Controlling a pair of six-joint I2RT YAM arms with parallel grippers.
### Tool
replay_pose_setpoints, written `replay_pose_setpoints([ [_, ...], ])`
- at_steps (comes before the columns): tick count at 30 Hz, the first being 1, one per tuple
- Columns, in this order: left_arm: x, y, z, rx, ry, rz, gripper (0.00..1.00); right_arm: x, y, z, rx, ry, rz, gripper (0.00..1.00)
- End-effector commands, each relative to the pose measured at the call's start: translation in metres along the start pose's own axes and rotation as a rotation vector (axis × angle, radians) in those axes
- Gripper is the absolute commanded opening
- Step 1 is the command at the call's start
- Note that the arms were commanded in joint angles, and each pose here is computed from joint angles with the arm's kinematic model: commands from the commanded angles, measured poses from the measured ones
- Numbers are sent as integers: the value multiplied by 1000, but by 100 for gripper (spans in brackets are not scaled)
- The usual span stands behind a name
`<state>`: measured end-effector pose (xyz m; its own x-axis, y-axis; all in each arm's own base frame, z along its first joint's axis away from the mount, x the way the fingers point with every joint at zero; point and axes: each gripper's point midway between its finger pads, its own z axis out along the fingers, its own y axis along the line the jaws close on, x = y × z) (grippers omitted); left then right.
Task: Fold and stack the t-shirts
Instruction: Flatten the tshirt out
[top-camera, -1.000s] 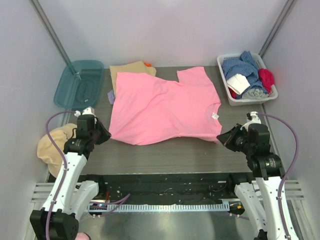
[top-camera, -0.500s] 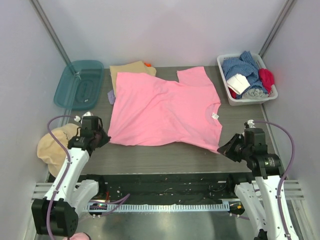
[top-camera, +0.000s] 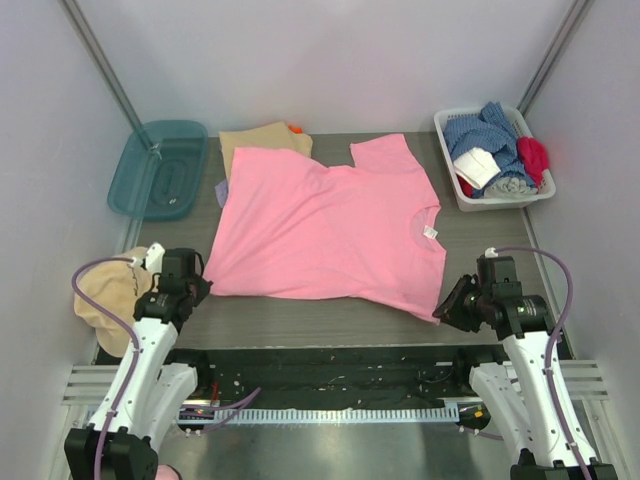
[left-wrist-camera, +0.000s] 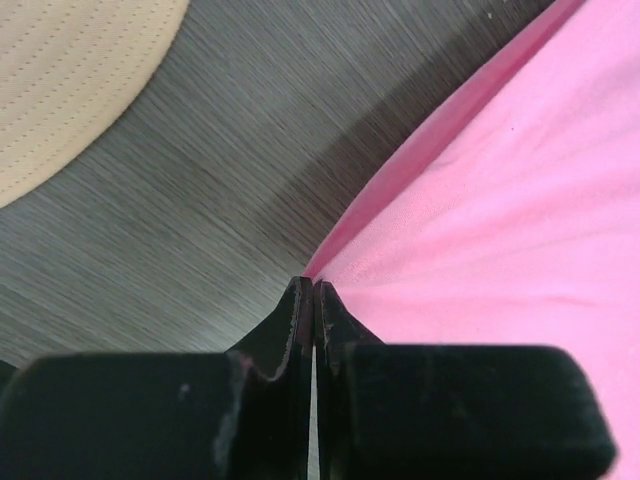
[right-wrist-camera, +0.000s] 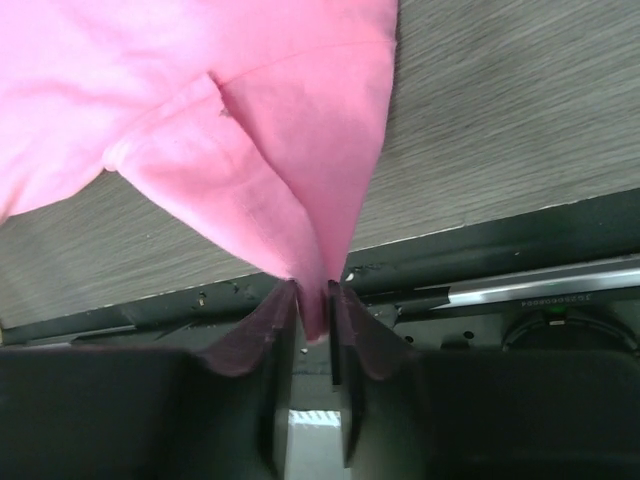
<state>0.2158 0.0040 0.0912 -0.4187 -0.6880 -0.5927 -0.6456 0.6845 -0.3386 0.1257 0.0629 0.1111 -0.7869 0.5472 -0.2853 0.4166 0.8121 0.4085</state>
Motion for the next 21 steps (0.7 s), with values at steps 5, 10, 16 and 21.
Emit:
replay_pose_setpoints([
  [5, -9, 21, -4, -119, -51, -32, 48, -16, 4, -7, -2, -77, 1, 56],
  [10, -16, 17, -12, -107, -59, -47, 76, -44, 23, -21, -38, -166, -5, 61],
  [16, -56, -28, -46, 92, -147, -12, 84, -83, 61, 10, -132, -181, -67, 64],
  [21, -56, -82, -42, 333, -126, 134, 86, -99, 89, 46, -116, -179, -140, 65],
])
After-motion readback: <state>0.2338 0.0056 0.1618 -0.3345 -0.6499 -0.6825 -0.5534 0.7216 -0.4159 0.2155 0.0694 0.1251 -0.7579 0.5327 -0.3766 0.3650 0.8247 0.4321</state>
